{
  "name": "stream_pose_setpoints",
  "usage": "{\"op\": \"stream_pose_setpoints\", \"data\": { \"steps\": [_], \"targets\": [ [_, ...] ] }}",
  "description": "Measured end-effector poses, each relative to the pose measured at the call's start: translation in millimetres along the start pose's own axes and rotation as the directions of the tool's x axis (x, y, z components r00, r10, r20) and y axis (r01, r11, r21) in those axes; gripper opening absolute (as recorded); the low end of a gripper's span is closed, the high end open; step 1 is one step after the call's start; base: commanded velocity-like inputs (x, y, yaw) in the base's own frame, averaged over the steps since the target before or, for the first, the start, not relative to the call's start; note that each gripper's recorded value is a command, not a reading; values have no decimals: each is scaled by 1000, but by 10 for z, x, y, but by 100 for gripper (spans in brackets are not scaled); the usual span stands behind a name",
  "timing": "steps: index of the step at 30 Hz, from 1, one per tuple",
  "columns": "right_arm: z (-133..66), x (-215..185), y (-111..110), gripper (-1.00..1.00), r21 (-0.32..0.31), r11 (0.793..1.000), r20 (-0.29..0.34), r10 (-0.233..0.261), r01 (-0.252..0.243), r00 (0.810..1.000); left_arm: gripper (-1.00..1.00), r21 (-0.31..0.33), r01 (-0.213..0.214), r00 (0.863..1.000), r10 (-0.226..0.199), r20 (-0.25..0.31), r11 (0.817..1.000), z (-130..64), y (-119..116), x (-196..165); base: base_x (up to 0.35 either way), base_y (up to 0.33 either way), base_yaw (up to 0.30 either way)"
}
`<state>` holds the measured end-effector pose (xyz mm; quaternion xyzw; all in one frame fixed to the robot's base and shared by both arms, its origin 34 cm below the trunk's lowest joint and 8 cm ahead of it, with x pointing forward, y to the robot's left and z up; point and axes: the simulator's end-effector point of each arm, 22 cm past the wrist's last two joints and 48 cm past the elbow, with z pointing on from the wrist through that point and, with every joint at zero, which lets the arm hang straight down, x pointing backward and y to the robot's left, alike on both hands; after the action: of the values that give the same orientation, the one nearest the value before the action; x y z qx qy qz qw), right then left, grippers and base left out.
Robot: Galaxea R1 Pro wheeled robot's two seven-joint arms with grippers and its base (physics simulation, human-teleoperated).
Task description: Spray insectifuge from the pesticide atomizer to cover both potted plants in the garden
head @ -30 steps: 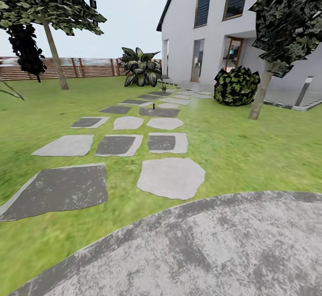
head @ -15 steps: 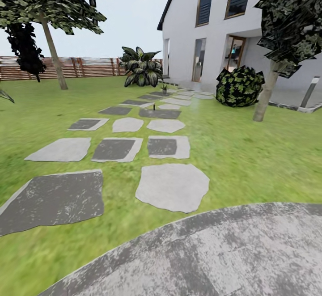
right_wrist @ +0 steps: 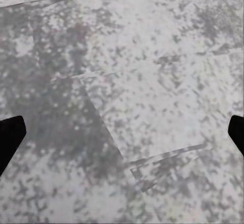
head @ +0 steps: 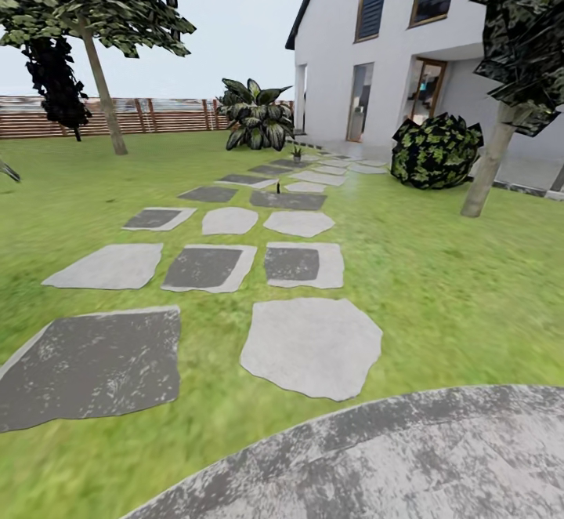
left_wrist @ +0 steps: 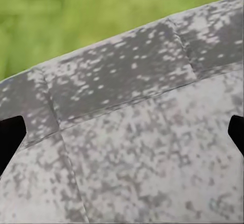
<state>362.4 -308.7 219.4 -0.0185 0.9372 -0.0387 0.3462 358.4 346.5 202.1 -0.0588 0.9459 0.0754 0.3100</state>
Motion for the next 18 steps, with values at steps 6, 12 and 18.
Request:
{"op": "stream_pose_setpoints", "data": {
  "steps": [6, 12, 18],
  "targets": [
    [0, 1, -5, 100, 1, 1000, 0, 1, -1, 1000, 100, 1, 1, 1000, -1, -1, 1000, -1, -9, 2, 338, 0, 1],
    [0, 3, -3, 100, 1, 1000, -1, 0, 0, 1000, 100, 1, 1, 1000, -1, 0, 1000, -1, -11, 1, 338, 0, 0],
    [-1, 5, -4, 100, 1, 1000, -1, 1, -1, 1000, 100, 1, 1, 1000, -1, 0, 1000, -1, -11, 1, 337, 62, 0]
  ]
}}
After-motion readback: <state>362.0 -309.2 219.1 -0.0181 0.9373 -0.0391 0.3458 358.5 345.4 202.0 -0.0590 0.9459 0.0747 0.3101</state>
